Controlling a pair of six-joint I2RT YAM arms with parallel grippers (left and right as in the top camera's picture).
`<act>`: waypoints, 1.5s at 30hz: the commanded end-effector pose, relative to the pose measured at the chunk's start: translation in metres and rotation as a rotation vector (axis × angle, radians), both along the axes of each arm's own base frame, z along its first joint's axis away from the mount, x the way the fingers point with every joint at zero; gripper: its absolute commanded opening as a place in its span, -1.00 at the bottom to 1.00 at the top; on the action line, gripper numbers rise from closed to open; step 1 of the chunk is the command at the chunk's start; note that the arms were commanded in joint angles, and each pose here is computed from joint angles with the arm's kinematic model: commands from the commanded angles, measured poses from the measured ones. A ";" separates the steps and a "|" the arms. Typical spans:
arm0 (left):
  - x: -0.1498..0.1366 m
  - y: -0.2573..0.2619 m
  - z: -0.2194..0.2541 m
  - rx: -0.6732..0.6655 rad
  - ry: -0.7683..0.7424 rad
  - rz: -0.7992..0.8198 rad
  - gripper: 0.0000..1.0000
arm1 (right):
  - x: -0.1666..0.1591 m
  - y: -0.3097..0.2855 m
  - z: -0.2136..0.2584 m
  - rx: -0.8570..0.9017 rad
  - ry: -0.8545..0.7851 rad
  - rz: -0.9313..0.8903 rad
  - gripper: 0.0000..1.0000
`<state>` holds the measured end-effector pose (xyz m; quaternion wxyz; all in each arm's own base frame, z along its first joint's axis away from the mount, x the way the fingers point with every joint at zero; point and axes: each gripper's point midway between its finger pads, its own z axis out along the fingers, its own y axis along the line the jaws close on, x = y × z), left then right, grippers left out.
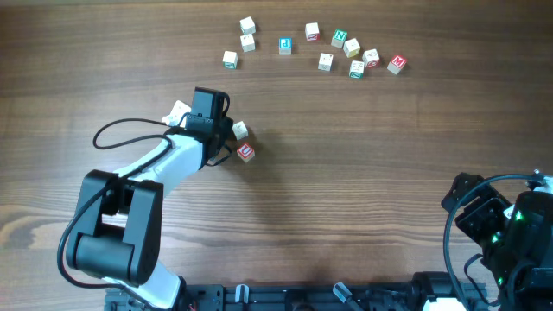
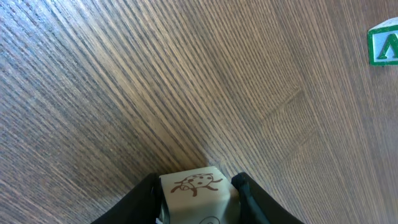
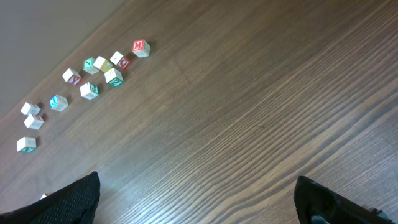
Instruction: Form a circle
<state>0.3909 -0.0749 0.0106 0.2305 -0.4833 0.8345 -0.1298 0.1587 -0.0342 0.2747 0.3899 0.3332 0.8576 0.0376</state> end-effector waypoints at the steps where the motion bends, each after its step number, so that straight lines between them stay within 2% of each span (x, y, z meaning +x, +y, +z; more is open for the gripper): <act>1: -0.003 0.005 -0.008 -0.005 0.019 0.027 -0.19 | 0.000 -0.001 0.002 0.003 -0.012 -0.010 1.00; 9: -0.003 0.004 -0.008 -0.007 0.020 0.026 -0.07 | 0.000 -0.001 0.002 0.003 -0.012 -0.010 1.00; 25: -0.003 0.004 -0.008 -0.007 0.019 0.025 -0.05 | 0.000 -0.001 0.002 0.003 -0.012 -0.009 1.00; 29: -0.003 0.004 -0.008 -0.007 0.020 0.026 0.13 | 0.000 -0.001 0.002 0.003 -0.012 -0.009 1.00; 30: -0.003 0.004 -0.008 -0.007 0.020 0.025 0.33 | 0.000 -0.001 0.002 0.003 -0.012 -0.009 1.00; 31: -0.003 0.004 -0.008 -0.007 0.020 0.026 0.45 | 0.000 -0.001 0.002 0.003 -0.012 -0.010 1.00; 38: -0.002 0.003 -0.005 -0.015 0.013 0.023 0.60 | 0.000 -0.001 0.002 0.003 -0.012 -0.009 1.00; 45: -0.004 0.020 0.002 -0.033 0.022 0.059 0.59 | 0.000 -0.001 0.002 0.003 -0.012 -0.010 1.00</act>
